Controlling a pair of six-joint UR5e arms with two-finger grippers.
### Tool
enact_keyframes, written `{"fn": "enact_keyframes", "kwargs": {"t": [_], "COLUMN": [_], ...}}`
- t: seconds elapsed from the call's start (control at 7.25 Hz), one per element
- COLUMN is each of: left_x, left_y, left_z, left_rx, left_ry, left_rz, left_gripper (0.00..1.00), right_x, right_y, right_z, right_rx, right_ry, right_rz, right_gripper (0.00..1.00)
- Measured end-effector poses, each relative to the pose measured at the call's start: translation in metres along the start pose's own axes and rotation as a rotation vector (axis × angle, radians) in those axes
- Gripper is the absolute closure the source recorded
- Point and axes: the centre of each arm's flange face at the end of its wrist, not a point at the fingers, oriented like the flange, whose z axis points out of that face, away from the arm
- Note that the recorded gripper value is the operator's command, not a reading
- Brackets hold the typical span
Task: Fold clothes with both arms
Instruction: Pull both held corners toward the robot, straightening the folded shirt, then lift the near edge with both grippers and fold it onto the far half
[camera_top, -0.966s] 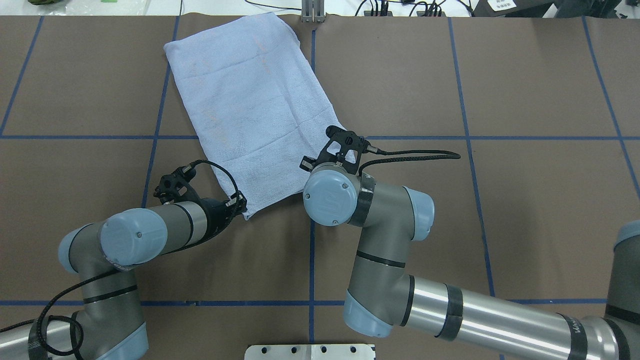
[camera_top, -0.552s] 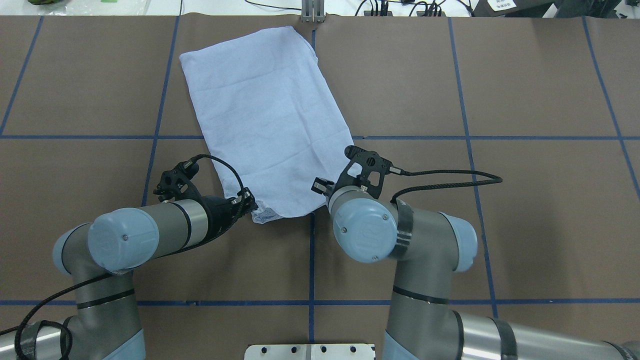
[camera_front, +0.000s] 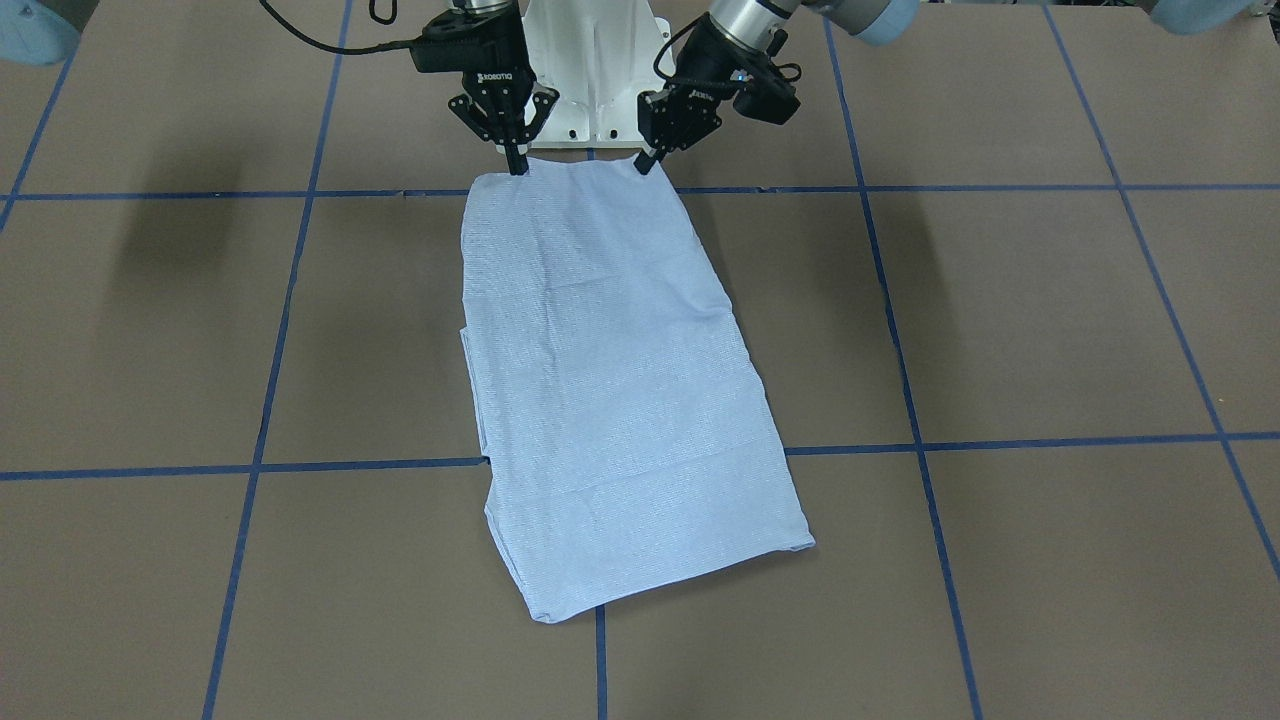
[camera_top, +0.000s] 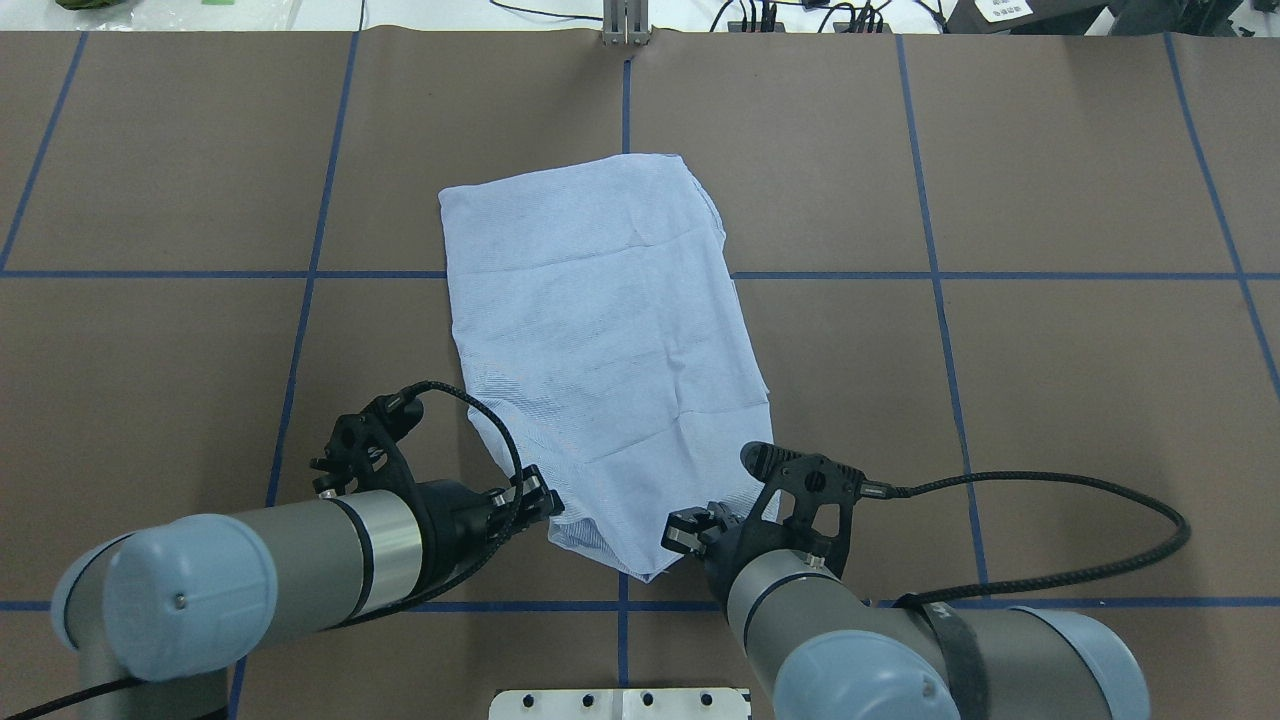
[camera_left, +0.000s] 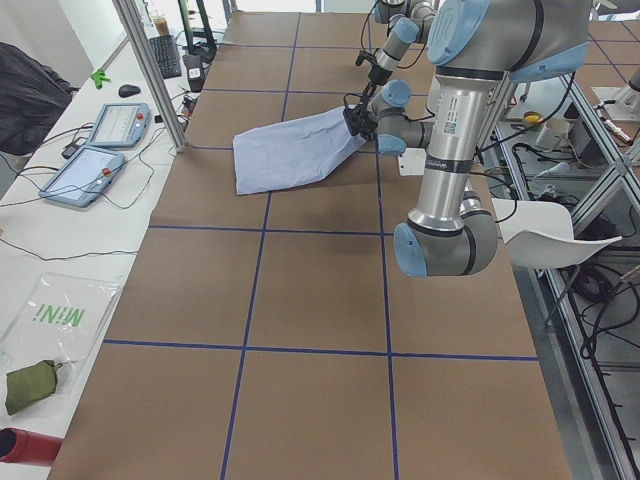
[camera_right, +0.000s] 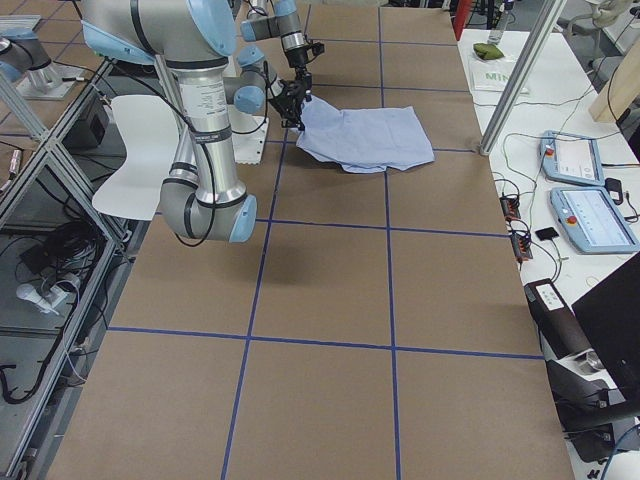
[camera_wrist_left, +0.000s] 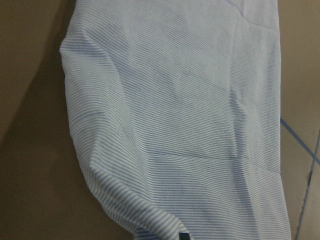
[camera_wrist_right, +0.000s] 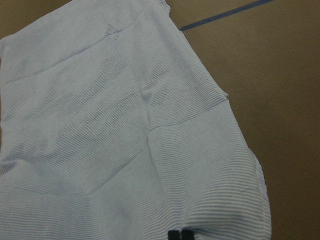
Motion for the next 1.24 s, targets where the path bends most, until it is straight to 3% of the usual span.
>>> {"fn": "enact_keyframes", "kwargs": {"t": [0.14,0.41,0.69,0.97,1.24], "left_x": [0.007,0.004,0.001,0.015,0.038], "left_y": [0.009,0.006,-0.024,-0.074,-0.122], "left_z": [-0.018,-0.016,0.000,-0.008,-0.009], "left_rx": [-0.011,0.009,0.083,0.177,0.272], "left_ry": [-0.013,-0.065,-0.107,-0.097,-0.107], "left_rz": [0.004,0.017,0.029,0.055,0.099], "left_gripper": [1.00,1.00,1.00,1.00,1.00], "right_x": [0.003,-0.002,-0.034,-0.059,-0.084], "right_y": [0.003,-0.002,-0.032,-0.082,-0.129], "right_z": [-0.006,0.005,0.026,0.027,0.047], "right_rx": [-0.006,0.016,0.069,0.098,0.142], "right_ry": [-0.006,0.009,0.016,0.007,0.035], "right_rz": [-0.004,-0.014,-0.022,-0.010,0.002], "right_gripper": [1.00,1.00,1.00,1.00,1.00]}}
